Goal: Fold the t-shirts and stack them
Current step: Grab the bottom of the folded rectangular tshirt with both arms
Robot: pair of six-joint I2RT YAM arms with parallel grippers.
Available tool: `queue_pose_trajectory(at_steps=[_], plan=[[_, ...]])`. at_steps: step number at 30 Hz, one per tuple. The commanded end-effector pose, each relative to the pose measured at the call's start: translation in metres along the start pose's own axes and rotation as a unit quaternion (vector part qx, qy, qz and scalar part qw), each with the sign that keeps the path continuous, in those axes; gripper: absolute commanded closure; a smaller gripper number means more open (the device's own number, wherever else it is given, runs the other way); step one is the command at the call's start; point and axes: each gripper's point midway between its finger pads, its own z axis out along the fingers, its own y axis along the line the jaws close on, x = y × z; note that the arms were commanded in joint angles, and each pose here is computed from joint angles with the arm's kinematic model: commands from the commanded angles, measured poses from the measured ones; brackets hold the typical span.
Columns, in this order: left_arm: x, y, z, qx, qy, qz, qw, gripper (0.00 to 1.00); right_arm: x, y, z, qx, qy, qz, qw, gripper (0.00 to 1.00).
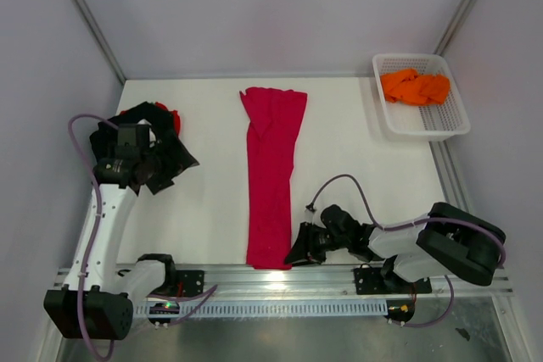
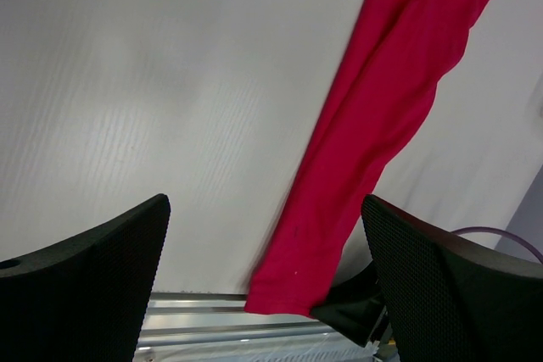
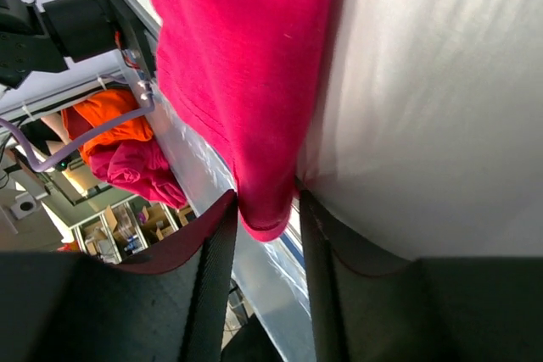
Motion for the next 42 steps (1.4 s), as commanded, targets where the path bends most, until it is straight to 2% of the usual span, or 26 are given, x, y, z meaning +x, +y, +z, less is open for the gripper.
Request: queue_pose_trajectory(at_steps=[1, 3, 6, 7, 13, 17, 21, 24, 30, 33, 37, 42], plan=[[0.008, 0.002, 0.002, 0.010, 0.005, -0.009, 1.000, 0.03, 0.008, -0.020, 0.000, 0.027, 0.009, -0.008, 1.000, 0.68], [0.022, 0.008, 0.010, 0.010, 0.023, -0.021, 0.999, 0.04, 0.009, -0.020, 0.000, 0.026, 0.012, -0.009, 1.000, 0.74], [0.041, 0.018, 0.016, 0.011, 0.045, -0.036, 0.998, 0.04, 0.011, -0.022, 0.001, 0.029, 0.017, -0.008, 0.999, 0.95], [0.046, 0.018, 0.015, 0.016, 0.047, -0.038, 0.998, 0.04, 0.011, -0.023, 0.001, 0.030, 0.017, -0.007, 0.999, 0.97], [0.098, 0.020, 0.024, 0.071, 0.124, -0.087, 0.986, 0.04, 0.009, -0.018, 0.006, 0.030, 0.029, -0.021, 0.999, 0.97], [0.117, 0.003, 0.021, 0.150, 0.161, -0.096, 0.971, 0.03, 0.009, -0.018, 0.009, 0.033, 0.037, -0.022, 0.999, 0.97], [0.145, 0.005, 0.020, 0.175, 0.229, -0.100, 0.952, 0.03, 0.010, -0.018, 0.012, 0.033, 0.042, -0.019, 0.998, 0.97], [0.166, 0.011, 0.017, 0.181, 0.275, -0.100, 0.939, 0.03, 0.009, -0.020, 0.012, 0.032, 0.040, -0.015, 0.999, 0.97], [0.187, 0.039, 0.006, 0.107, 0.302, -0.091, 0.943, 0.04, 0.007, -0.021, 0.013, 0.036, 0.035, -0.010, 0.999, 0.97], [0.206, 0.055, 0.002, 0.072, 0.333, -0.107, 0.934, 0.05, 0.007, -0.021, 0.016, 0.037, 0.038, -0.009, 0.999, 0.97], [0.197, 0.050, 0.011, 0.076, 0.305, -0.132, 0.940, 0.05, 0.004, -0.018, 0.020, 0.032, 0.039, -0.007, 0.999, 0.97], [0.149, 0.008, 0.027, 0.163, 0.216, -0.162, 0.949, 0.05, 0.004, -0.016, 0.022, 0.032, 0.043, -0.008, 0.999, 0.97]])
